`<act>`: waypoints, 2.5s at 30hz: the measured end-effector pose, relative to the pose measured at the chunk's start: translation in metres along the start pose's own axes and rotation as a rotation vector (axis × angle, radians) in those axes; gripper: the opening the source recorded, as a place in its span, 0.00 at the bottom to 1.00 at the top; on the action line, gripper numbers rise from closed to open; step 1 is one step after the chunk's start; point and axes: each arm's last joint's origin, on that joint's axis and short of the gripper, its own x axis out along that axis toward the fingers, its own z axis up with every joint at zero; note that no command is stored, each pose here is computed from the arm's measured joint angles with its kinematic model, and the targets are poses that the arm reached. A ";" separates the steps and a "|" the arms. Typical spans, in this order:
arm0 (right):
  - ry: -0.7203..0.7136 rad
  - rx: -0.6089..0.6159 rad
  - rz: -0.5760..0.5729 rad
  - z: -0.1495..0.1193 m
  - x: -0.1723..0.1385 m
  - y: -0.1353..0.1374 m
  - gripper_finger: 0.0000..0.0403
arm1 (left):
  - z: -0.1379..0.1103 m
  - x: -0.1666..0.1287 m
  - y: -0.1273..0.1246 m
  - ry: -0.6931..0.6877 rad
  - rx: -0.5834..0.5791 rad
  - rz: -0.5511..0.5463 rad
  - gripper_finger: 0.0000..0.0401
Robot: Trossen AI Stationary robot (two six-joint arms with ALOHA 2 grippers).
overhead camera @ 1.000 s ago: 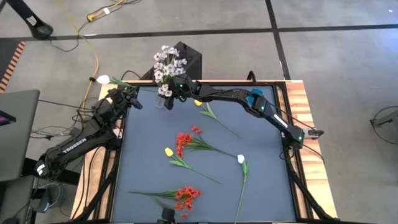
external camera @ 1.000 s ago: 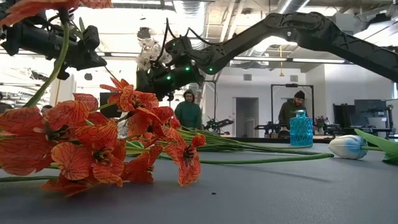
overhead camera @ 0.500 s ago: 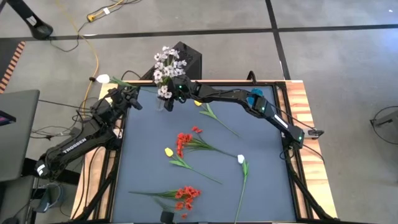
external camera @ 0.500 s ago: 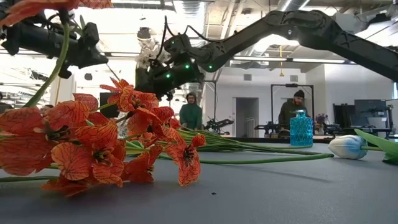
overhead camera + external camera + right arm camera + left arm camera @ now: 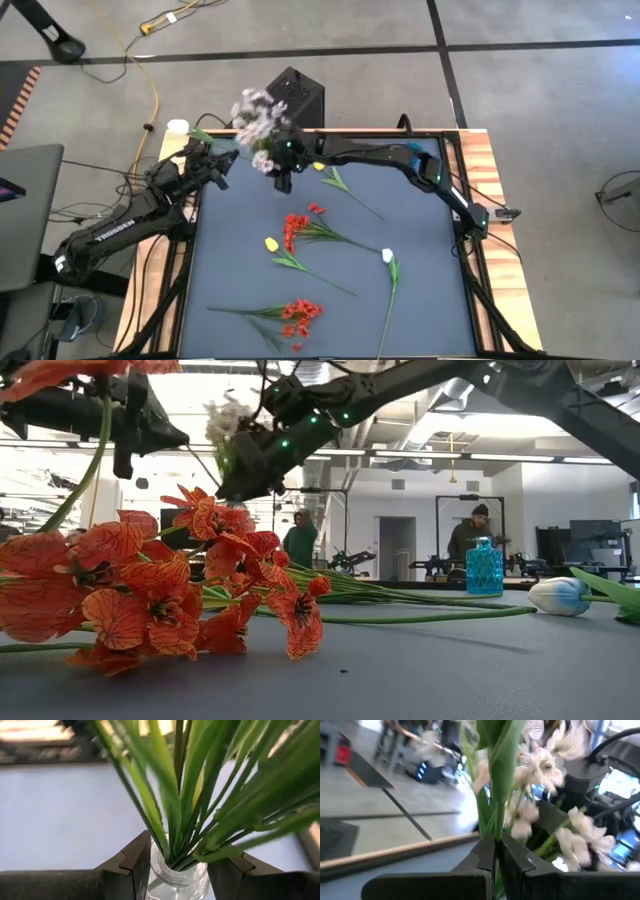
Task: Sort flowers into vase by color
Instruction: Put the top white tulip flower into the transparent vase
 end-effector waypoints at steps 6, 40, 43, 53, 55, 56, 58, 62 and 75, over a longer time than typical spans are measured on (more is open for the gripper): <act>0.039 -0.056 0.002 -0.002 0.011 0.036 0.45 | -0.010 0.002 -0.013 0.054 0.019 -0.049 0.00; -0.033 -0.024 -0.017 0.005 0.011 0.036 0.46 | -0.049 0.009 -0.033 0.312 0.084 -0.073 0.10; -0.037 -0.024 -0.026 0.005 0.011 0.035 0.46 | -0.048 0.006 -0.032 0.317 0.089 -0.074 0.13; -0.035 -0.022 -0.029 0.006 0.011 0.034 0.46 | -0.040 -0.003 -0.028 0.269 0.109 -0.046 0.16; -0.034 -0.022 -0.028 0.005 0.011 0.034 0.46 | -0.037 -0.005 -0.027 0.233 0.106 -0.020 0.16; -0.033 -0.022 -0.027 0.005 0.011 0.034 0.46 | -0.036 -0.006 -0.027 0.215 0.104 -0.005 0.16; -0.033 -0.022 -0.026 0.005 0.011 0.034 0.46 | -0.034 -0.008 -0.026 0.189 0.103 0.020 0.16; -0.038 -0.022 -0.027 0.006 0.011 0.034 0.46 | -0.034 -0.014 -0.021 0.203 0.117 0.055 0.16; -0.279 -0.026 -0.077 0.002 0.030 -0.017 0.46 | -0.019 -0.041 -0.014 0.359 0.062 0.153 0.16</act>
